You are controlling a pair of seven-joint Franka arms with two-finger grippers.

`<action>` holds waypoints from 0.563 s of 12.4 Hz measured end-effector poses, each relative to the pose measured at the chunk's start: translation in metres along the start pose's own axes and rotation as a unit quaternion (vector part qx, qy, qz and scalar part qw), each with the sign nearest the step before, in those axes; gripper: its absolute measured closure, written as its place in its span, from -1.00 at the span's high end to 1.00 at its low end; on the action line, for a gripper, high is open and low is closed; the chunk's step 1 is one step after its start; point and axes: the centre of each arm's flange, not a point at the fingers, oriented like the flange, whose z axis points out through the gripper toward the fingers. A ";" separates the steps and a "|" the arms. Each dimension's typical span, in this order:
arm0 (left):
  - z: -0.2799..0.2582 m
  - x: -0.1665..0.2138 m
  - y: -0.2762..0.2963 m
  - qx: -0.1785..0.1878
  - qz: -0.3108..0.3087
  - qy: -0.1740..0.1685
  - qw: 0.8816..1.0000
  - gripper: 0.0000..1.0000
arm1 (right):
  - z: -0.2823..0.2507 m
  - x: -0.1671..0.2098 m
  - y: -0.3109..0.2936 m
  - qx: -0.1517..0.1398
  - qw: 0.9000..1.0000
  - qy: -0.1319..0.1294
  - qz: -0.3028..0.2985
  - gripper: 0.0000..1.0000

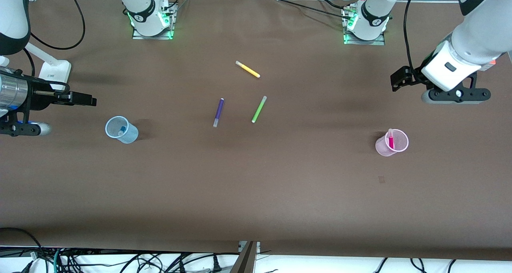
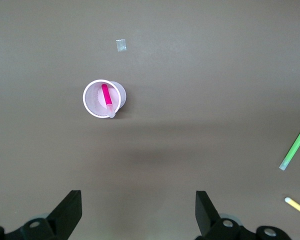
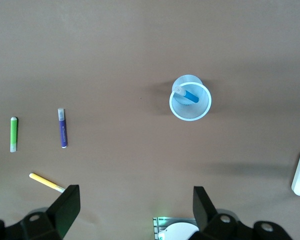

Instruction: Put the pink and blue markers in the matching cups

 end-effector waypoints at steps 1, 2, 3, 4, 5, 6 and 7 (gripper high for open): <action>0.001 -0.005 0.000 0.001 0.007 0.002 1.000 1.00 | -0.001 0.000 0.003 -0.015 1.000 0.003 0.003 1.00; 0.002 -0.004 0.000 0.001 0.011 0.003 1.000 1.00 | -0.001 0.000 0.004 -0.026 1.000 0.004 0.005 1.00; 0.004 -0.003 -0.002 0.000 0.011 0.002 1.000 1.00 | -0.002 0.000 0.004 -0.030 1.000 0.005 0.005 1.00; 0.007 0.000 -0.004 0.000 0.011 -0.001 1.000 1.00 | -0.002 0.000 0.004 -0.032 0.999 0.006 0.005 1.00; 0.009 0.001 -0.005 0.000 0.012 -0.002 1.000 1.00 | -0.002 0.000 0.003 -0.032 0.999 0.007 0.005 1.00; 0.010 0.003 -0.005 0.000 0.013 -0.003 1.000 1.00 | -0.004 0.000 0.003 -0.031 0.999 0.009 0.004 1.00; 0.010 0.003 -0.006 0.000 0.013 -0.004 1.000 1.00 | -0.007 -0.001 0.003 -0.031 0.999 0.013 0.002 1.00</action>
